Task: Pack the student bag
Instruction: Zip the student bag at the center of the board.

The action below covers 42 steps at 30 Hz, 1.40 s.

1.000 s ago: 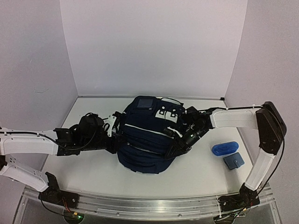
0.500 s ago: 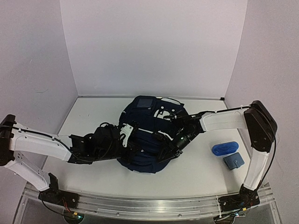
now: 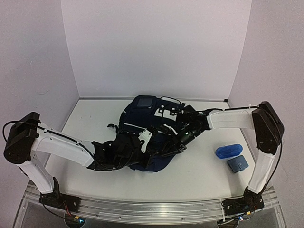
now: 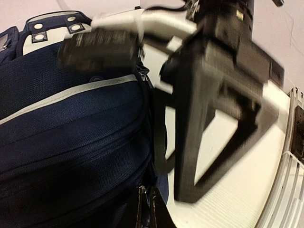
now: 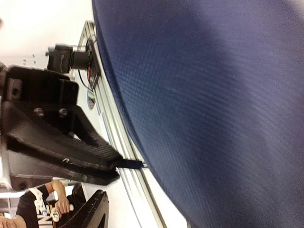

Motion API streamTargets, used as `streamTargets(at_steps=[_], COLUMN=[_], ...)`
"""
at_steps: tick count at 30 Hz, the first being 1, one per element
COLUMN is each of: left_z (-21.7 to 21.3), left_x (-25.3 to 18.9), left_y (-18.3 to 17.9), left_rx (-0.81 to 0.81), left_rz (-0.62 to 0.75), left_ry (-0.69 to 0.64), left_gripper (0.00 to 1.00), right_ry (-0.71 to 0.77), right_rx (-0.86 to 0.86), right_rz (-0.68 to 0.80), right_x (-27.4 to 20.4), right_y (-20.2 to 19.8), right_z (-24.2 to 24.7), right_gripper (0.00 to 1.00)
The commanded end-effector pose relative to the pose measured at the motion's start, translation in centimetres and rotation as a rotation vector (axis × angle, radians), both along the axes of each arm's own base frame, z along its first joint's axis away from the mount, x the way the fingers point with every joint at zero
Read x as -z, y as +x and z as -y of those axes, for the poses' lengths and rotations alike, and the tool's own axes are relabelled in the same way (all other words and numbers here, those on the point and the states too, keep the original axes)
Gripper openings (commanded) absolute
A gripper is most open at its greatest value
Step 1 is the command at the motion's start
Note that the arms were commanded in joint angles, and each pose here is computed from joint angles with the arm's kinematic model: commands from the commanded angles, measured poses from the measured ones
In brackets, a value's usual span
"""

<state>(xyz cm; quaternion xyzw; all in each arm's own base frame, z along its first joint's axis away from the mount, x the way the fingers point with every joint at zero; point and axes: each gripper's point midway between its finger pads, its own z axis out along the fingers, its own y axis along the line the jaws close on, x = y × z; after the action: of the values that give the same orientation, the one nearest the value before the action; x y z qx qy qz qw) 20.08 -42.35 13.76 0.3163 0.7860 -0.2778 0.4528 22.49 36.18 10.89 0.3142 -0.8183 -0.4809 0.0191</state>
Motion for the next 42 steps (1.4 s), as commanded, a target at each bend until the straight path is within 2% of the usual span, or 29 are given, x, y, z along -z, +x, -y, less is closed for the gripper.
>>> streamTargets(at_steps=[1,6,12,14,17,21,25,32,42], left_z=[3.9,4.2,8.7,8.9,7.9,5.3,1.3,-4.8,-5.9], left_x=[-4.1,-4.5,-2.4,-2.6,-4.1,-6.8,-9.1,-10.3,-8.9], left_y=[-1.7,-1.1,-5.6,-6.7,-7.2,-5.5,-2.5,1.0,1.6], left_rx=[0.093,0.066,0.305,0.351,0.347,0.247,0.097,-0.152,-0.210], left_rz=[0.059,0.065,0.046,0.006,-0.023,-0.034,-0.076,-0.079,-0.089], left_ry=[-0.139,-0.134,0.043,0.041,-0.002,-0.070,-0.157,-0.171,-0.128], left_gripper=[0.00,0.01,0.22,0.30,0.42,0.53,0.56,0.56,0.57], right_ry=[0.123,0.090,0.043,0.035,0.021,0.005,-0.019,-0.116,-0.118], right_rx=[0.139,0.184,0.209,0.211,0.215,0.215,0.186,0.151,0.077], right_rz=[0.171,0.166,0.160,0.153,0.154,0.182,0.252,0.332,0.295], right_x=[-5.1,-5.0,-3.8,-3.4,-2.9,-2.8,-3.1,-1.7,-0.9], right_y=[4.4,2.8,2.7,2.7,2.7,2.4,1.6,1.7,0.2], right_z=[3.2,5.7,6.3,6.3,6.5,6.6,5.8,4.8,3.0], right_gripper=[0.57,0.70,0.70,0.69,0.68,0.65,0.61,0.49,0.39])
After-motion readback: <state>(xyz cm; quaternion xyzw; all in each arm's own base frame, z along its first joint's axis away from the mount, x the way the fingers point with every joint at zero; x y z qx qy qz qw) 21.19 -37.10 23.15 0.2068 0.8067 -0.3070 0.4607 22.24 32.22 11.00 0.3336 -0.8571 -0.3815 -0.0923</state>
